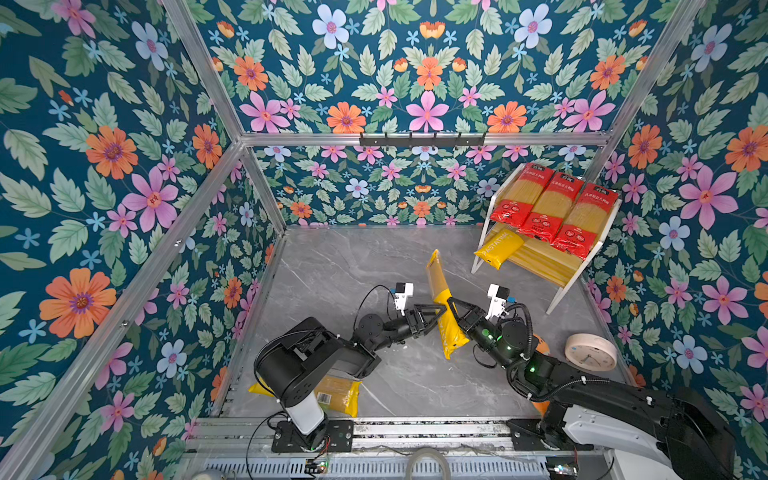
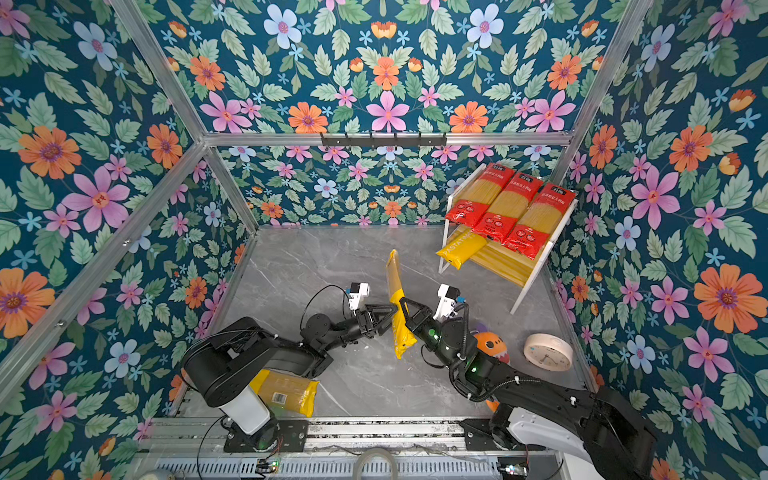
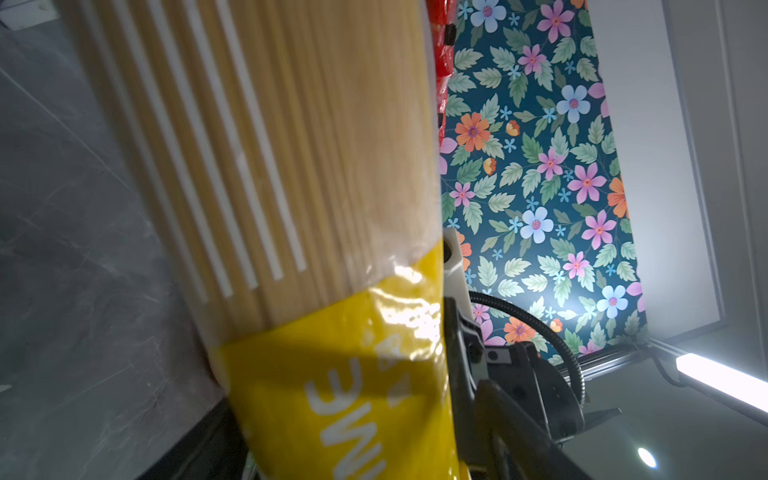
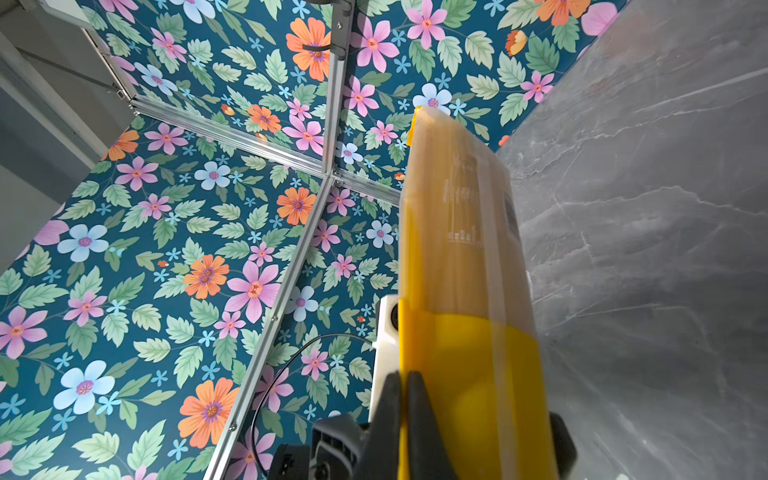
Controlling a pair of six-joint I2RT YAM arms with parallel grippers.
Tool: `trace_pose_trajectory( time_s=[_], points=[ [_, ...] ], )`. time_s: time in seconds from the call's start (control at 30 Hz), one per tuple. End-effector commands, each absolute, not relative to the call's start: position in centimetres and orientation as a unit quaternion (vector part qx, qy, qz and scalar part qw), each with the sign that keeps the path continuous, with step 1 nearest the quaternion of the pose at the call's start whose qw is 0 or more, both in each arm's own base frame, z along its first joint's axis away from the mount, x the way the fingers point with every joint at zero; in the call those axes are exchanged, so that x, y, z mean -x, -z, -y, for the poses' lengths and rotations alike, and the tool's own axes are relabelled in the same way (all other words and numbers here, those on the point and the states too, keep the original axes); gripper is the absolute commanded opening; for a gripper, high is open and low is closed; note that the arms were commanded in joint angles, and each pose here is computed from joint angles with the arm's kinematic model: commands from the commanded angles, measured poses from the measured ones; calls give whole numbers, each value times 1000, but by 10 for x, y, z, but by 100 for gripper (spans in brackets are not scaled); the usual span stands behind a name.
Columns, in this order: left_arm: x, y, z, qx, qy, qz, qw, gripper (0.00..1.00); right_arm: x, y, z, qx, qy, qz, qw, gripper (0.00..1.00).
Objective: Place and organize the pasta boxes and bags onto the shelf
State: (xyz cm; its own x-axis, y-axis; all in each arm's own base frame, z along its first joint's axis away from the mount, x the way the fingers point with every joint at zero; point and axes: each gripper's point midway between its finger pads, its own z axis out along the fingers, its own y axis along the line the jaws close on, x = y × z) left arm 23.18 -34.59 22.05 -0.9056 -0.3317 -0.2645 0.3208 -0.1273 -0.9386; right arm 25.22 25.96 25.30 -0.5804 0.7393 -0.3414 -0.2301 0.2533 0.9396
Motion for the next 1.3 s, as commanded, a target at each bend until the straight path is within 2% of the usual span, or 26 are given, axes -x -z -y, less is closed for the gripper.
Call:
trace_pose_trajectory(
  time_s=[0.0, 0.13, 0.3, 0.5, 0.57, 0.7, 0.8, 0.93, 1.03, 1.27],
  points=[
    [-237, -245, 344, -3, 772, -587, 243, 78, -247, -300, -259, -197, -647, -595, 434, 1],
    [-244, -235, 338, 11, 767, -594, 240, 61, -245, -288, -243, -219, -639, -591, 440, 2],
    [-244, -243, 339, 1, 773, -588, 240, 50, -239, -266, -235, -222, -597, -645, 423, 7],
    [-245, -261, 344, -17, 785, -571, 241, 30, -230, -246, -227, -219, -563, -687, 403, 15],
    [-245, -267, 347, -22, 788, -567, 239, 23, -226, -243, -228, -212, -561, -695, 397, 23],
    [-244, -277, 353, -37, 795, -560, 230, 11, -215, -226, -221, -184, -524, -736, 388, 56],
    [-245, -283, 358, -46, 797, -559, 224, 8, -203, -202, -210, -165, -486, -772, 375, 68],
    [-253, -284, 363, -40, 795, -562, 223, 5, -187, -187, -202, -146, -485, -785, 358, 82],
    [-259, -282, 371, -39, 789, -572, 220, 4, -181, -189, -203, -135, -499, -779, 355, 82],
    [-265, -277, 389, -40, 776, -591, 214, 5, -191, -194, -213, -127, -488, -782, 367, 61]
  ],
)
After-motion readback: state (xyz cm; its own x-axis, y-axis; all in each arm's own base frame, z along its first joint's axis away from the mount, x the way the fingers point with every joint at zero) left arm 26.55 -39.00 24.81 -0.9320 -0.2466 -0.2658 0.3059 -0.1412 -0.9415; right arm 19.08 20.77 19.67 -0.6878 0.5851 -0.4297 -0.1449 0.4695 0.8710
